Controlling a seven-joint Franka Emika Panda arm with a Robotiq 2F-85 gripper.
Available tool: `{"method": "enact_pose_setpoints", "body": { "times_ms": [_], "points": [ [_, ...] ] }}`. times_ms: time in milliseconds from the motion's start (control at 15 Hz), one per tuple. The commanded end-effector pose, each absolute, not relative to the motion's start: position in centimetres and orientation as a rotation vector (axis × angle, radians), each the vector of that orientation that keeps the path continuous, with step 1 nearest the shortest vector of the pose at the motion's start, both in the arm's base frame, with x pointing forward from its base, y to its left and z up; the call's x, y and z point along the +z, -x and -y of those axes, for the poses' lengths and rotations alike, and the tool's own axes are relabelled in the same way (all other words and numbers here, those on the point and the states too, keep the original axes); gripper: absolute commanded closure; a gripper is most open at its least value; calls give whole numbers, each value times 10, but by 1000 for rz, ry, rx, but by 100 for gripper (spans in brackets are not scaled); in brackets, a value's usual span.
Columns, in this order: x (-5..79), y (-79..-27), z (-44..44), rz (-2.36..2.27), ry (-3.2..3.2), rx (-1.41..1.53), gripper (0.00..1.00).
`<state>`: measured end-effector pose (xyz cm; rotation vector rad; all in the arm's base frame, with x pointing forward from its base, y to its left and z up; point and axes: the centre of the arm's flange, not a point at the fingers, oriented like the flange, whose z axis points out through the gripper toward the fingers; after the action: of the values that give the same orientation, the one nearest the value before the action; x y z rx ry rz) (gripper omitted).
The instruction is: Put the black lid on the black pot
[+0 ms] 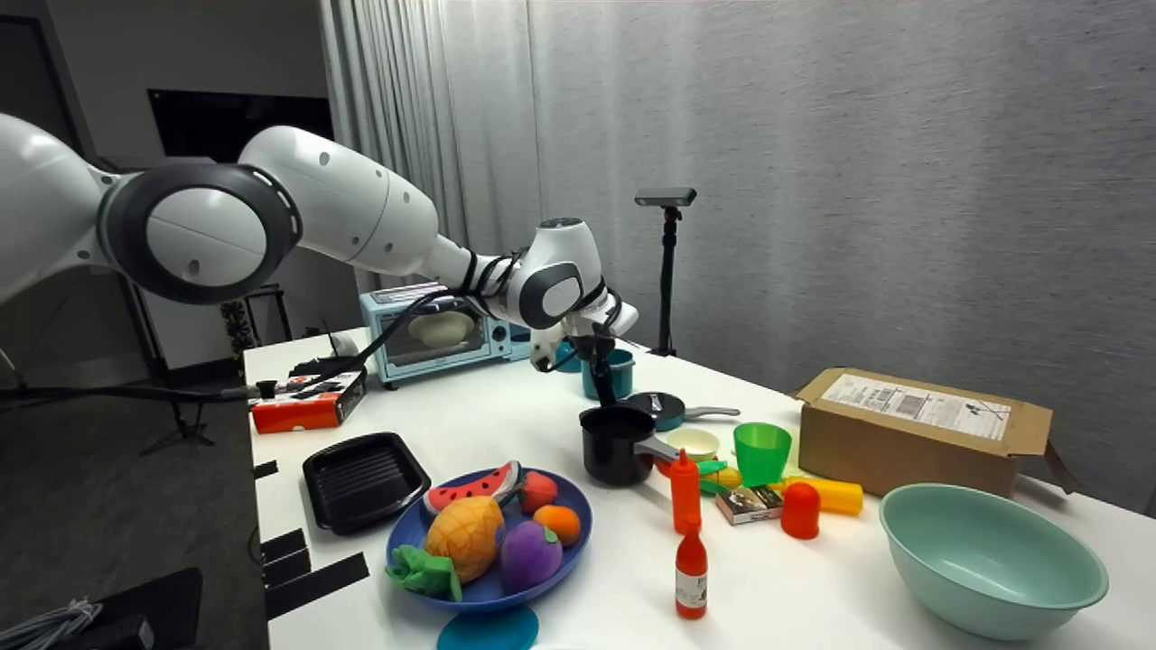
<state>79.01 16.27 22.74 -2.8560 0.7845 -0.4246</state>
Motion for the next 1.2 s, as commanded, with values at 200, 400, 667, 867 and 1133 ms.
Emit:
{"method": "enact_pose_setpoints", "body": {
  "times_ms": [200,400,667,867,1133],
  "points": [
    [224,-823,-169,-753,2863,-425,0],
    [220,-822,-170,-759,2895,-334,0],
    [226,-822,-167,-753,2920,-348,34],
    [232,-824,-166,-725,2933,-382,58],
    [235,-825,-165,-697,2937,-381,88]
  ]
}}
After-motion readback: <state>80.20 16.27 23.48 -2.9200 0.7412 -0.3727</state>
